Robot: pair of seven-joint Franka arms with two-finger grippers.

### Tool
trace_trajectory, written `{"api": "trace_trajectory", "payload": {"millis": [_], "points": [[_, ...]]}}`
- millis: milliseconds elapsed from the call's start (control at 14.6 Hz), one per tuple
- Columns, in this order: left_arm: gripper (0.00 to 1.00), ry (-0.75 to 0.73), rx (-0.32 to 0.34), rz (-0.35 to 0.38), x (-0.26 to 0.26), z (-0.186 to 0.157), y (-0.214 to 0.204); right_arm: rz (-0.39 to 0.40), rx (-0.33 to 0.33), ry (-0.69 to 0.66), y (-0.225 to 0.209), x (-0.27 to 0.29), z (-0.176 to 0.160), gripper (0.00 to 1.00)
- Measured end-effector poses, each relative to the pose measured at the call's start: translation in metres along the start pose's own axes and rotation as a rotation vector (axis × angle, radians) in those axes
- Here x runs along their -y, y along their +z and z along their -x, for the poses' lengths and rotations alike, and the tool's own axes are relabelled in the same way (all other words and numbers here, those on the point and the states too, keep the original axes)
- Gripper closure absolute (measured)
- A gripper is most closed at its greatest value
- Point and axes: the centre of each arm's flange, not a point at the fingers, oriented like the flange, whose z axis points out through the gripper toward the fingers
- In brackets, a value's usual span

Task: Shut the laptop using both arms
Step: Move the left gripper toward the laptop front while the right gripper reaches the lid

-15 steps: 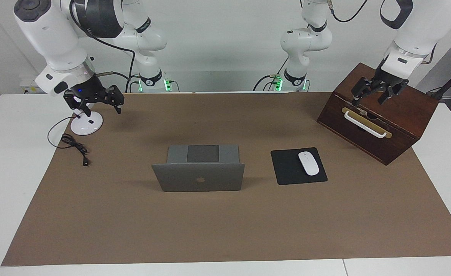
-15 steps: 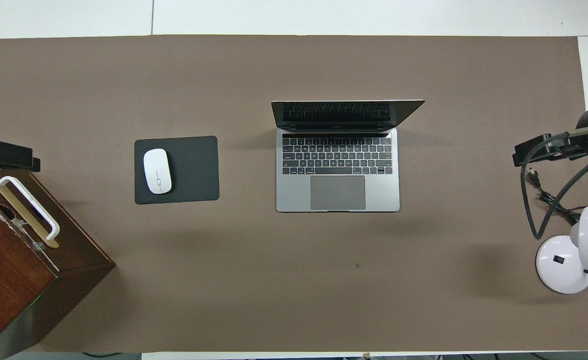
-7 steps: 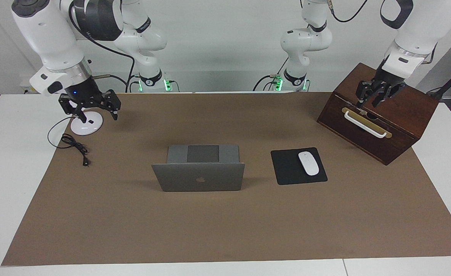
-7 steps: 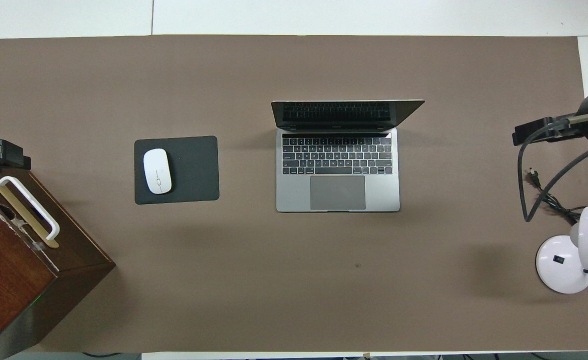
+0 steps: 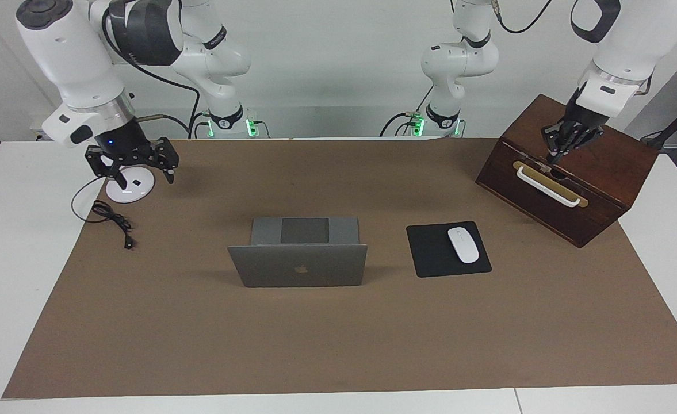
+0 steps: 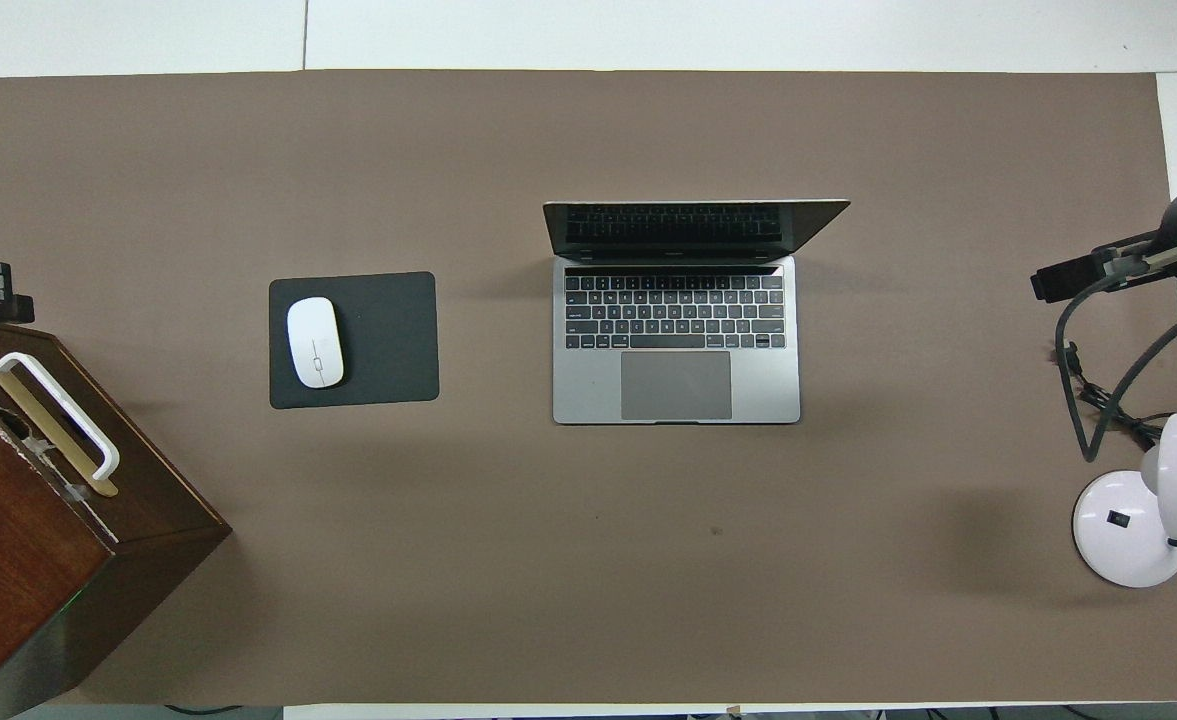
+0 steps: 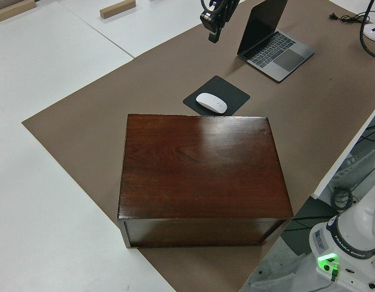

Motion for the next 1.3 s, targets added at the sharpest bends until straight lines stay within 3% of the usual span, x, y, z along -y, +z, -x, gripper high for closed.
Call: {"api": "trace_trajectory", "payload": {"millis": [274,343,685,891,1302], "points": [[0.99,0.003,-0.044,0.02,-0.006,-0.005,-0.004,0.011,-0.036,-0.028,-0.007,0.003,-0.005,0.0],[0.99,0.006,-0.059,0.025,-0.008,-0.006,-0.004,0.015,-0.051,-0.033,-0.009,0.006,-0.008,0.07],[0.99,0.043,-0.084,0.085,-0.037,-0.007,0.02,0.022,-0.099,-0.084,-0.007,0.03,-0.048,0.65],[0.99,0.091,-0.149,0.12,-0.074,0.005,0.05,0.003,-0.089,-0.119,0.015,0.051,-0.088,0.96],[0.99,0.249,-0.298,0.173,-0.157,0.086,0.103,-0.025,-0.111,-0.139,0.054,0.061,-0.146,0.99]]}}
